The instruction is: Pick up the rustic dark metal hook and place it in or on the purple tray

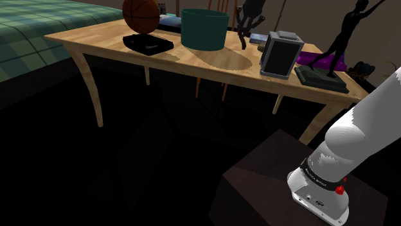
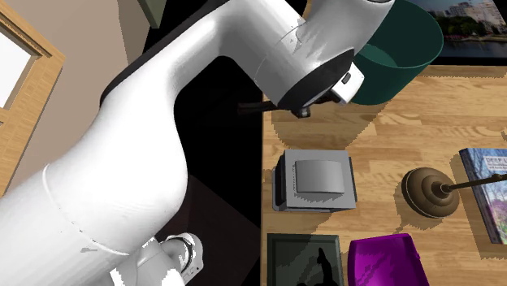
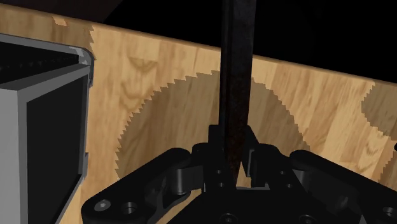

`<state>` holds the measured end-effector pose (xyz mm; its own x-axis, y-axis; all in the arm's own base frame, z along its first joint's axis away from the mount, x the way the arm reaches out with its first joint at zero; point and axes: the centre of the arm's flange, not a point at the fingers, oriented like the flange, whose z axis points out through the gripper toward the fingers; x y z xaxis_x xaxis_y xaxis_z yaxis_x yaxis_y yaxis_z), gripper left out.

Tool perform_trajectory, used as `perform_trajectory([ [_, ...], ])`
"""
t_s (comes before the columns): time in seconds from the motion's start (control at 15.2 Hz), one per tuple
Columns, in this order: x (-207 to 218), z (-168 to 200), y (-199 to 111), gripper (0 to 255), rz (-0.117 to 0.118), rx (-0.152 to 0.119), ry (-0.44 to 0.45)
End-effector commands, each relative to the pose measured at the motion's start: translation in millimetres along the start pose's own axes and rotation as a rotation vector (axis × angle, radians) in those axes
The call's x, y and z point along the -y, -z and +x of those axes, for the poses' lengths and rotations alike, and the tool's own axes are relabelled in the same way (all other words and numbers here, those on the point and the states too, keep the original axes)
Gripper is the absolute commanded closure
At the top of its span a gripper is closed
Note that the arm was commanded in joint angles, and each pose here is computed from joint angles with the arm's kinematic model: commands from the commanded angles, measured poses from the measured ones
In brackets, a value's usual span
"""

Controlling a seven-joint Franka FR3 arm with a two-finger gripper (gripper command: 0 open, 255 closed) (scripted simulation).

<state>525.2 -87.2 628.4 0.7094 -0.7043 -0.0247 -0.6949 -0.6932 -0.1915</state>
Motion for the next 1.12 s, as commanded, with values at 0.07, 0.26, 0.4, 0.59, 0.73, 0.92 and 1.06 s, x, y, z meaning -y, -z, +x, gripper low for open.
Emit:
perform_trajectory([
  [0.07,3.3,-0.4,16.4,255,0.0,0.0,0.0],
  [0.26,6.3,-0.8,31.9,255,0.0,0.0,0.0],
  [0.4,8.4,-1.0,42.3,255,0.0,0.0,0.0],
  [0.59,-16.1,6.8,48.6,255,0.0,0.0,0.0],
  [0.73,-40.8,14.6,53.9,255,0.0,0.0,0.0],
  [0.92,-77.8,26.3,61.8,255,0.0,0.0,0.0],
  [1.06,-102.4,34.1,67.1,255,0.0,0.0,0.0],
])
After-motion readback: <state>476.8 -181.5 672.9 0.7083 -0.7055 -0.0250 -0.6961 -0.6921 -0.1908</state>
